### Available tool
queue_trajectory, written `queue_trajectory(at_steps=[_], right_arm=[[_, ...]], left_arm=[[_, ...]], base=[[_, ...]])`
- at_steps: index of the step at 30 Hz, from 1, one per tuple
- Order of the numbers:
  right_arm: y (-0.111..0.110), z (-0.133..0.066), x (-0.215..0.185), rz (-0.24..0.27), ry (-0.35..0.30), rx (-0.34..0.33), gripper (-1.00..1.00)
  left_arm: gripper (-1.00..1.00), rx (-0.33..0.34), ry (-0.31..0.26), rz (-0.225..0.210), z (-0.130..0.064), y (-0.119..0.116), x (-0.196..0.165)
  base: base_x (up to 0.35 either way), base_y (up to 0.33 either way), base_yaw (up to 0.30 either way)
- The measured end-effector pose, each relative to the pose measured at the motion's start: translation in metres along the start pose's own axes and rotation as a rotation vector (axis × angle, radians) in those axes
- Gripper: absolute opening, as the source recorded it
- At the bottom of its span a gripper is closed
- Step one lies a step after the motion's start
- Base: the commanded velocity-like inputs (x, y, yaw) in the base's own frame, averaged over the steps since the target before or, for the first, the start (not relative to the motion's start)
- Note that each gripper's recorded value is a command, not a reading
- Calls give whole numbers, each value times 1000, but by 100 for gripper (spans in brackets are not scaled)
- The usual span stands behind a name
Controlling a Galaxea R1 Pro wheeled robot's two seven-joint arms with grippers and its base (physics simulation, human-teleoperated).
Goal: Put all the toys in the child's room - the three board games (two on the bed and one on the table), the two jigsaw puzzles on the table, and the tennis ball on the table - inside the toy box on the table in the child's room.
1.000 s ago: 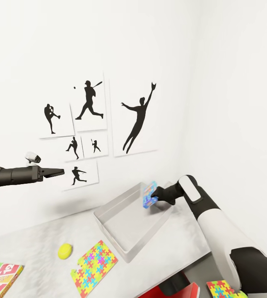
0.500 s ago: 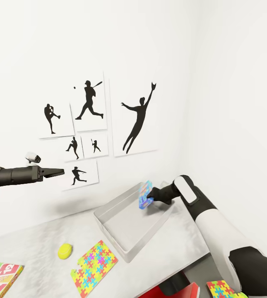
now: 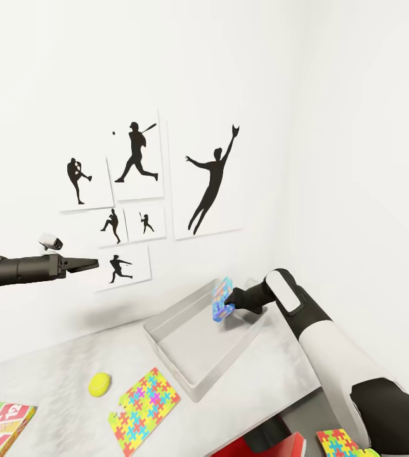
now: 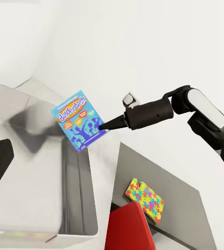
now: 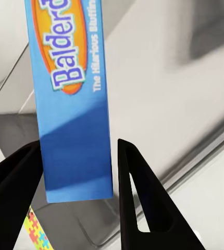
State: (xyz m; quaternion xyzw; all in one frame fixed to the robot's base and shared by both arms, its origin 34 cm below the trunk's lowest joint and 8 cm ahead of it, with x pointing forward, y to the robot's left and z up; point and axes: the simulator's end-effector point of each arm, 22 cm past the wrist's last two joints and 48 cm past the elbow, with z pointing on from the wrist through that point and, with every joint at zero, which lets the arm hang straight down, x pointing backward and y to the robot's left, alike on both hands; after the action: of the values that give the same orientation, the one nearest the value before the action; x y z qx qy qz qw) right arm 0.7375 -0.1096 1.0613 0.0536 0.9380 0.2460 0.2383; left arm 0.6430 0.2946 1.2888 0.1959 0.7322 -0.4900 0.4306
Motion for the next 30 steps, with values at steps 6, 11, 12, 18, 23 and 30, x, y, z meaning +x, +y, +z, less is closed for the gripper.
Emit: queue_trajectory(at_steps=[6, 11, 12, 18, 23, 30], right_arm=[[-1, 1, 0, 1, 2, 1, -100], [-3, 5, 2, 4, 8, 3, -100], [-3, 6, 2, 4, 9, 3, -100], [-7, 10, 4, 8, 17, 7, -100], [-9, 14, 5, 12, 24, 8, -100], [-12, 20, 7, 18, 33, 10, -100]], left_arm=[[100, 0, 1, -2, 0, 1, 1], [100, -1, 4, -8, 2, 5, 3], [100, -2, 5, -10, 2, 6, 3], [100, -3, 9, -19, 4, 10, 6], [100, -4, 13, -26, 6, 14, 8], [100, -5, 18, -36, 8, 20, 11]], base=[[0, 0, 0], [0, 0, 0], [0, 0, 0], [0, 0, 0], [0, 0, 0], [0, 0, 0]])
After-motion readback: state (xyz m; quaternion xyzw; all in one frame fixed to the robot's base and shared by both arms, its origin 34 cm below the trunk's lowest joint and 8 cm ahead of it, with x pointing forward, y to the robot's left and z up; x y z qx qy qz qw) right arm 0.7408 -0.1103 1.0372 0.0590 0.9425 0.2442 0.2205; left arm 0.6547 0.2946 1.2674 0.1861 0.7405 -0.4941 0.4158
